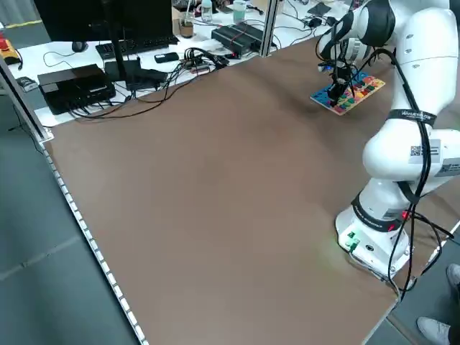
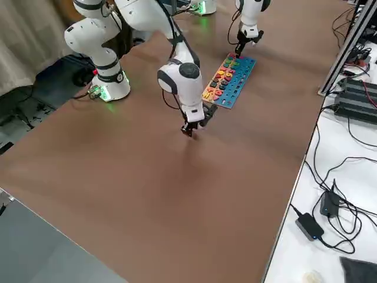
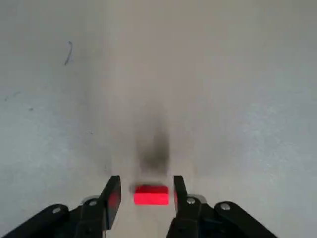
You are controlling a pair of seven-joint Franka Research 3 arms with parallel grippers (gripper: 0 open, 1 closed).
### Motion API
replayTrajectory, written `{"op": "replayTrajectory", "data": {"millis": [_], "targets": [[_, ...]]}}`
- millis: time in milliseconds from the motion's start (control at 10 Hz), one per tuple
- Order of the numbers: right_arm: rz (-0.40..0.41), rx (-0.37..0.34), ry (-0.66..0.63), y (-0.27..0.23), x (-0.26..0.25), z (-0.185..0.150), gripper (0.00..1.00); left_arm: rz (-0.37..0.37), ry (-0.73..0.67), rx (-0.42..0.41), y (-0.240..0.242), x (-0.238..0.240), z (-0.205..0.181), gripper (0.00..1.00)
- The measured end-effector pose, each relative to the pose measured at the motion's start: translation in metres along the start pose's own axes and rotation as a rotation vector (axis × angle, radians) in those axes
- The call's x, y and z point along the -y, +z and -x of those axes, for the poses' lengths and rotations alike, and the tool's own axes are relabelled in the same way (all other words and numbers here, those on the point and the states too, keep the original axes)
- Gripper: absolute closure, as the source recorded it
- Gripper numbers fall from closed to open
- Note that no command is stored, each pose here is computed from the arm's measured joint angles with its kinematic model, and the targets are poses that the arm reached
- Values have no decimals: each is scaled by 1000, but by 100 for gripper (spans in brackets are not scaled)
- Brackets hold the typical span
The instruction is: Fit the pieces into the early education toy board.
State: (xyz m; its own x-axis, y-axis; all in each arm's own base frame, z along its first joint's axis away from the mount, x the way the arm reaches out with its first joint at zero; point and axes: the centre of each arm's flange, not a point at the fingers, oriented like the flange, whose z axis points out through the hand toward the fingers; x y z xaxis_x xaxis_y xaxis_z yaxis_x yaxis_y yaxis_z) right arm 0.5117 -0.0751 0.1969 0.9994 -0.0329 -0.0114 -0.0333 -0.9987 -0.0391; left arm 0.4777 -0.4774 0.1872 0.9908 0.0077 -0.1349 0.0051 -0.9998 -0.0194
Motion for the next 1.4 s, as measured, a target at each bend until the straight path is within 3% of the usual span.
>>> {"op": "replayTrajectory", "data": {"millis": [800,900,1000,1400], "targets": [[6,-27,55,10,3,17,48,-4,-14,6,5,-1,2,87],[6,-26,56,10,3,17,48,-4,-14,7,5,-1,2,85],[6,-25,56,11,3,18,48,-6,-15,8,6,0,1,73],[6,-19,56,13,3,20,48,-2,-18,4,3,1,-1,67]]}}
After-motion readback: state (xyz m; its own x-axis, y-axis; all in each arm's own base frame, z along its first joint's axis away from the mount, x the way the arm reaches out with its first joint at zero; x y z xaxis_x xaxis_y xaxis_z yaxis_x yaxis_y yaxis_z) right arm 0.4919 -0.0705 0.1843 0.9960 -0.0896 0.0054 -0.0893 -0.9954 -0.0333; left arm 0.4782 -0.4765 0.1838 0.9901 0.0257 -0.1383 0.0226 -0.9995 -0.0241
